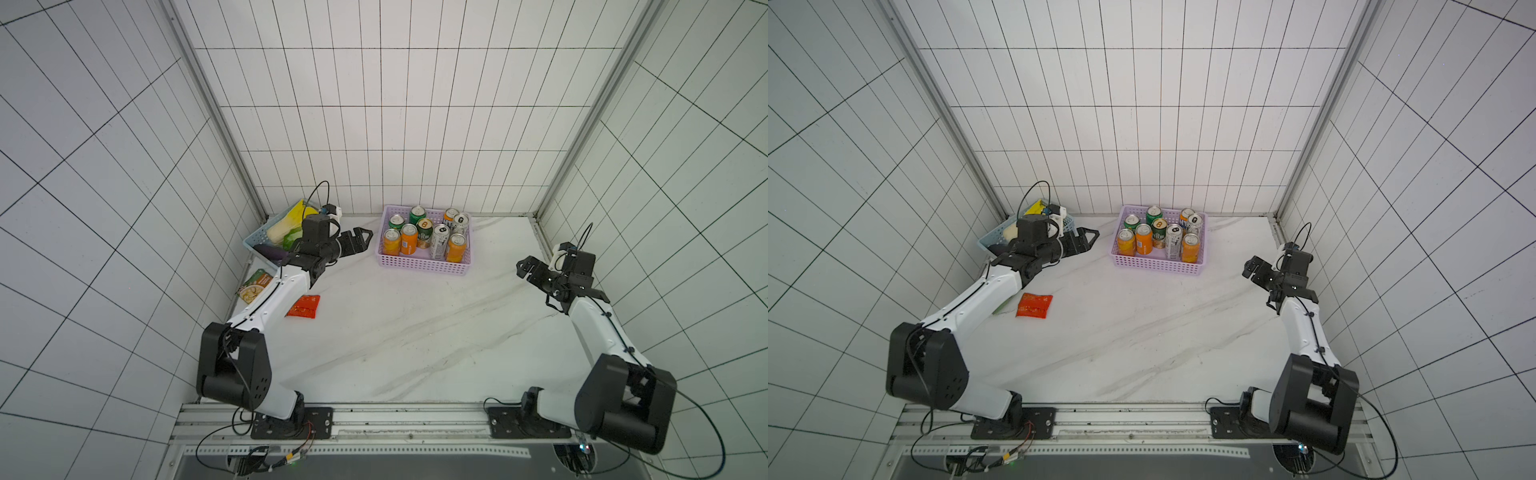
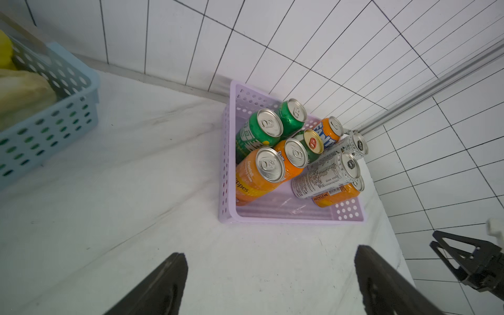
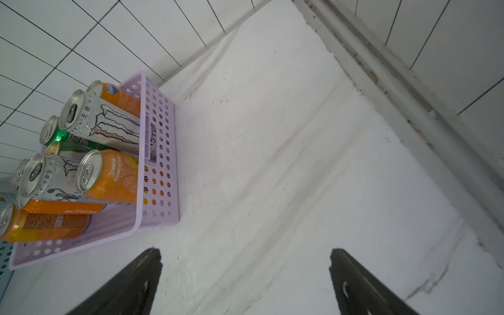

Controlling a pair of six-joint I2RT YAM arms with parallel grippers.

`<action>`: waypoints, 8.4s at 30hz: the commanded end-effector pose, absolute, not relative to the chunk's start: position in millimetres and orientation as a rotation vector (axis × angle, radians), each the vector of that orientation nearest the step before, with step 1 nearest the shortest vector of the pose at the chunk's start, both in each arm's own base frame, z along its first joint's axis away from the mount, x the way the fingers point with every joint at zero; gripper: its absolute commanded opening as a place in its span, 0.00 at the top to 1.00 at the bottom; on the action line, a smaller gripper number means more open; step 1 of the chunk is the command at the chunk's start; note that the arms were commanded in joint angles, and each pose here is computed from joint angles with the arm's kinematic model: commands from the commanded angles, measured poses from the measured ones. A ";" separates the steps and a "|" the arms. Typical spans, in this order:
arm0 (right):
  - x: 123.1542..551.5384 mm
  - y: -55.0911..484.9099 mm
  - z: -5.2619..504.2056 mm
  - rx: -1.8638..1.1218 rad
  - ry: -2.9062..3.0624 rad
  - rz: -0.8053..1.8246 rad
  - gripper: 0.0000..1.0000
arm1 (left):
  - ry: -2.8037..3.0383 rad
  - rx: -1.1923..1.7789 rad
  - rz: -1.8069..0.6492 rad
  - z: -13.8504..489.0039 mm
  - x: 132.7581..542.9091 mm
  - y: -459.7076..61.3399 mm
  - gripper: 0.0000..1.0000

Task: Take out the drinks from the basket
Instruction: Move the basket to the center of the board, then pick up the drink from the basket, then place the drink at the center of the board.

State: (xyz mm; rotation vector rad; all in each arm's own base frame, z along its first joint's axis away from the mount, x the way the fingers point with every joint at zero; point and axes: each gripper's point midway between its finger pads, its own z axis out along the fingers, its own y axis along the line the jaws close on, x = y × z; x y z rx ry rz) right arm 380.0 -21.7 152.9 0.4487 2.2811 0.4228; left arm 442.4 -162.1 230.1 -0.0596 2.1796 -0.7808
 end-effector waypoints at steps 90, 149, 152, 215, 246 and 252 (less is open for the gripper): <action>387.1 189.1 89.6 0.005 2.653 1.050 0.88 | 2.631 -0.046 -0.964 77.1 396.0 -198.5 1.00; 268.0 47.2 194.0 0.056 2.386 0.254 0.01 | 2.541 0.471 -0.083 137.3 357.1 -218.8 0.07; 268.6 47.5 190.9 0.057 2.397 0.255 0.01 | 2.547 0.485 -0.098 131.3 359.8 -224.3 0.10; 275.6 48.9 194.3 0.075 2.381 0.270 0.01 | 2.363 0.313 -0.101 250.5 303.3 -161.7 0.59; 276.8 49.0 192.3 0.072 2.390 0.267 0.01 | 2.592 0.088 -0.093 135.9 259.6 -134.4 0.59; 276.3 48.4 190.0 0.070 2.396 0.261 0.01 | 2.608 0.076 -0.091 120.2 259.6 -135.5 0.59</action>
